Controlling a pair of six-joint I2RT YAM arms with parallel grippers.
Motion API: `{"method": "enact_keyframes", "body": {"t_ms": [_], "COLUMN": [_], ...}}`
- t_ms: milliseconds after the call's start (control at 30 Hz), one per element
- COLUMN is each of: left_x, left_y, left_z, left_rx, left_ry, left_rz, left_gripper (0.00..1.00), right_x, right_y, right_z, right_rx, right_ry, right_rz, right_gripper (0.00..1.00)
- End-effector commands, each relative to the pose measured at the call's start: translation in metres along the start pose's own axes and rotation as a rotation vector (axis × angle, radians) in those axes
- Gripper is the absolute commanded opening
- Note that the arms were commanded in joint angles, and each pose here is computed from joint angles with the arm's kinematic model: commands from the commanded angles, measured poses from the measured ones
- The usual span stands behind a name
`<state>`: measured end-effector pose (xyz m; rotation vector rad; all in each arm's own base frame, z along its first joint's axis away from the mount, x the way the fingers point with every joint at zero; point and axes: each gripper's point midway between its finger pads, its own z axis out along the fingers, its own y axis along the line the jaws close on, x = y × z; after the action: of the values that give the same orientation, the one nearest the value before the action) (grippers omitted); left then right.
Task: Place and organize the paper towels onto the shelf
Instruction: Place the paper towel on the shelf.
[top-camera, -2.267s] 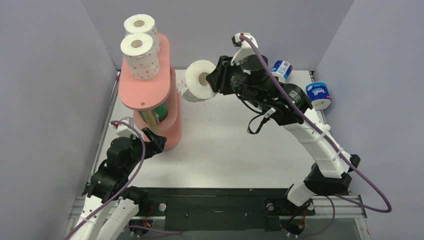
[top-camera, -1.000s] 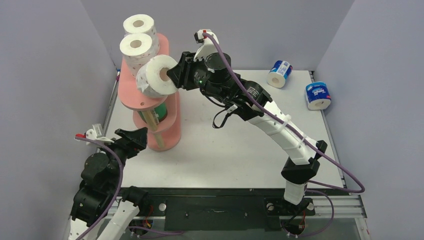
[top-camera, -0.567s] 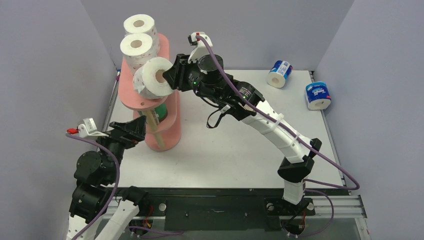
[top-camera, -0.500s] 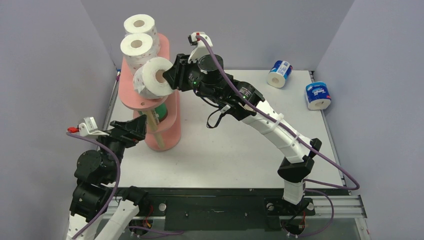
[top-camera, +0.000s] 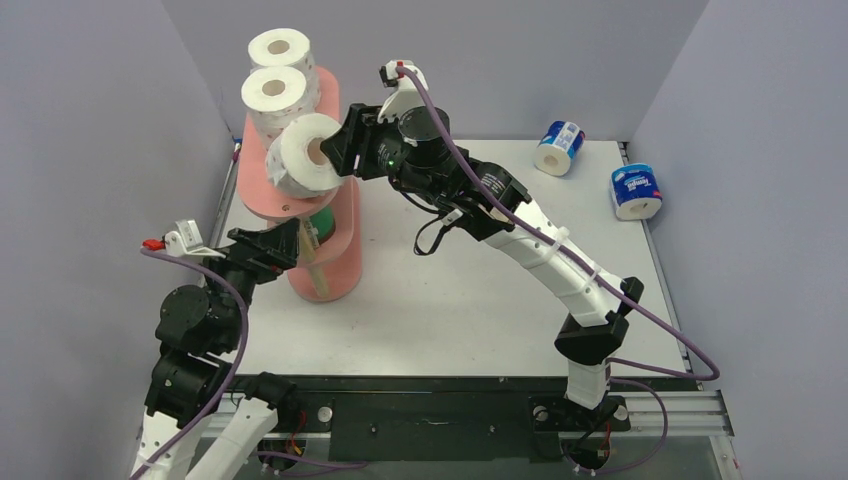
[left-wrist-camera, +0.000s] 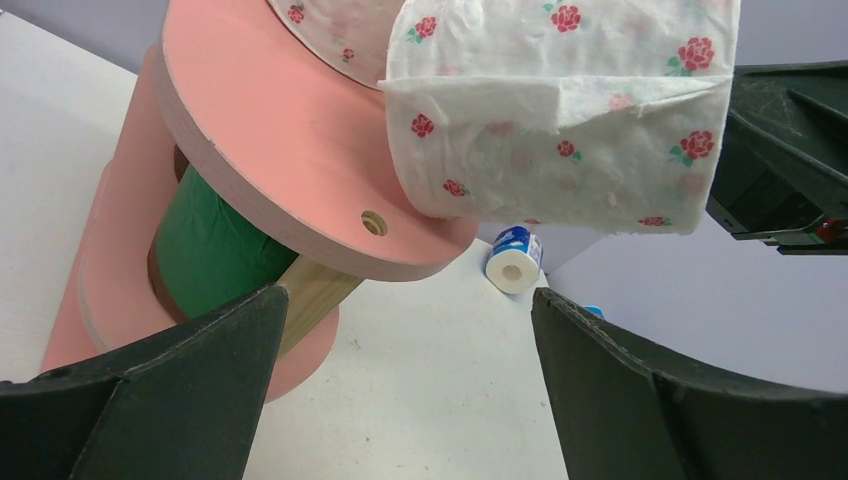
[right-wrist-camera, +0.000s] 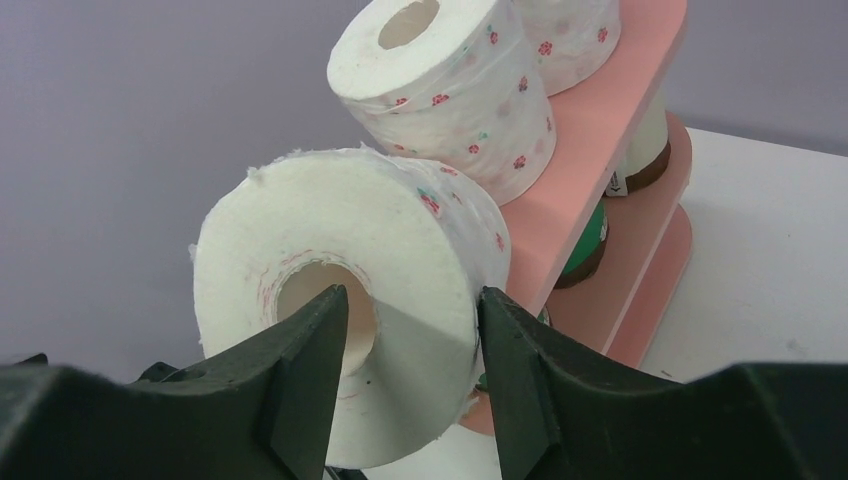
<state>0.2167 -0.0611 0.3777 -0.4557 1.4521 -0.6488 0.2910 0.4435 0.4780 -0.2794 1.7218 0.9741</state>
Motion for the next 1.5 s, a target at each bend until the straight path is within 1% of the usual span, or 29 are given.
{"method": "enact_keyframes", "body": {"t_ms": [0,267,700,800,1133,1300,1333,1467], "left_x": [-0.023,-0.022,-0.019,-0.020,-0.022,-0.034,-0.036,-0.050], "left_y": [-0.024,-0.023,-0.020,-0.021,-0.021,-0.025,-0.025,-0.029], "left_z": [0.001,0.004,0.006,0.005,0.004,-0.002,-0.002,-0.008], "left_rx": [0.077,0.069,0.062,0.065,0.066,0.071,0.069,0.069], "left_ry": [-0.058,-0.060,-0.058,-0.060,-0.065,-0.097,-0.100,-0.132], "left_rz": [-0.003,0.003,0.005,0.004,0.004,0.014,0.018,0.035], "left_gripper": [0.92,0.92,0.92,0.92,0.92,0.92,0.92,0.92], "right_x": [-0.024,-0.023,-0.019,-0.019,-0.020,-0.021,-0.029,-0.040], "right_y": [0.018,0.021,0.022,0.021,0.025,0.026,0.027,0.023], "right_z": [-0.003,-0.002,0.001,0.001,-0.002,-0.011,-0.019,-0.034], "right_rx": [-0.052,-0.065,-0.074,-0.073,-0.096,-0.120,-0.129,-0.136], "right_ry": [-0.077,-0.075,-0.062,-0.062,-0.057,-0.069,-0.087,-0.118], "right_rz": [0.027,0.032,0.033,0.035,0.040,0.042,0.046,0.050], "right_gripper": [0.48,0.51,0.52,0.55,0.61,0.72,0.73,0.75]}}
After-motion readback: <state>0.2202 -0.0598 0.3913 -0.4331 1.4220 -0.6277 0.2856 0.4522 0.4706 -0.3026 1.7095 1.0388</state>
